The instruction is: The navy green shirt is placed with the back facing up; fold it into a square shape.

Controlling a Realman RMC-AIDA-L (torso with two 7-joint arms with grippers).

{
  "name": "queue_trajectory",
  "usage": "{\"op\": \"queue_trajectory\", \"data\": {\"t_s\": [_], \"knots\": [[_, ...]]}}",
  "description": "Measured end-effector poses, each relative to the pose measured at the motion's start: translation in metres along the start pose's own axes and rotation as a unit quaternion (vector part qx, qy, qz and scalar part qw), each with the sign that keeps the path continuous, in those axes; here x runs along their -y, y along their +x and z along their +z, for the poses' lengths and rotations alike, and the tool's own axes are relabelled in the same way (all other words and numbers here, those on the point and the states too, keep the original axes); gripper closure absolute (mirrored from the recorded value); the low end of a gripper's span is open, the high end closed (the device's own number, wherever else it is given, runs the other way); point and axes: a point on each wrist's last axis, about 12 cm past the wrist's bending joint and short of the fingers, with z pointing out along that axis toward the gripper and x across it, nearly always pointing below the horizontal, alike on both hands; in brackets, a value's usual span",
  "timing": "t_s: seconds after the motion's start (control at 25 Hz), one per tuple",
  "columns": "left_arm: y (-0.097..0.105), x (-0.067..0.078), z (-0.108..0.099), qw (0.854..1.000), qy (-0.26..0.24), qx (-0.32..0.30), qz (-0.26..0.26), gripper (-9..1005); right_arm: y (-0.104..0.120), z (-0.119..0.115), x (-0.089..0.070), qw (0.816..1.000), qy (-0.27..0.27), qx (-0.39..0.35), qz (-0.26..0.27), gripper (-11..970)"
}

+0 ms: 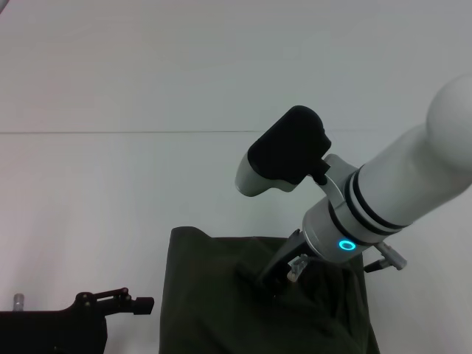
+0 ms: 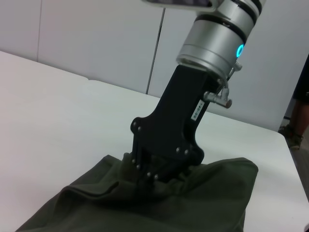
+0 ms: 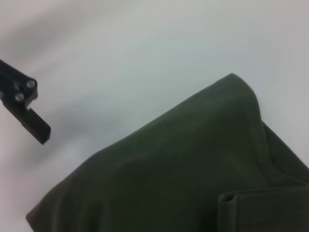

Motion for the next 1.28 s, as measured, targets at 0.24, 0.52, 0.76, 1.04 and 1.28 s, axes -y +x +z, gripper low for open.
{"op": "queue_trajectory", "data": {"t_s": [0.24, 0.52, 0.76, 1.04, 1.28], "knots": [[0.000, 0.000, 0.000, 1.000, 0.000, 0.001, 0.001, 63, 0.014, -0.009, -0.001, 1.000, 0.008, 0.010, 0.021, 924], [-0.001, 0.000, 0.002, 1.000, 0.004, 0.003, 0.000, 63, 0.023, -0.012, 0.002, 0.999, 0.010, 0.018, 0.036, 923], [0.000, 0.000, 0.002, 1.000, 0.001, 0.005, -0.001, 63, 0.022, -0.017, 0.006, 0.999, 0.019, 0.025, 0.040, 923], [-0.001, -0.001, 0.002, 1.000, -0.002, 0.007, -0.002, 63, 0.029, -0.026, 0.015, 0.996, 0.022, 0.046, 0.077, 922], [-0.002, -0.004, 0.004, 1.000, -0.008, 0.007, -0.003, 63, 0.039, -0.032, 0.030, 0.990, 0.037, 0.055, 0.127, 921]]}}
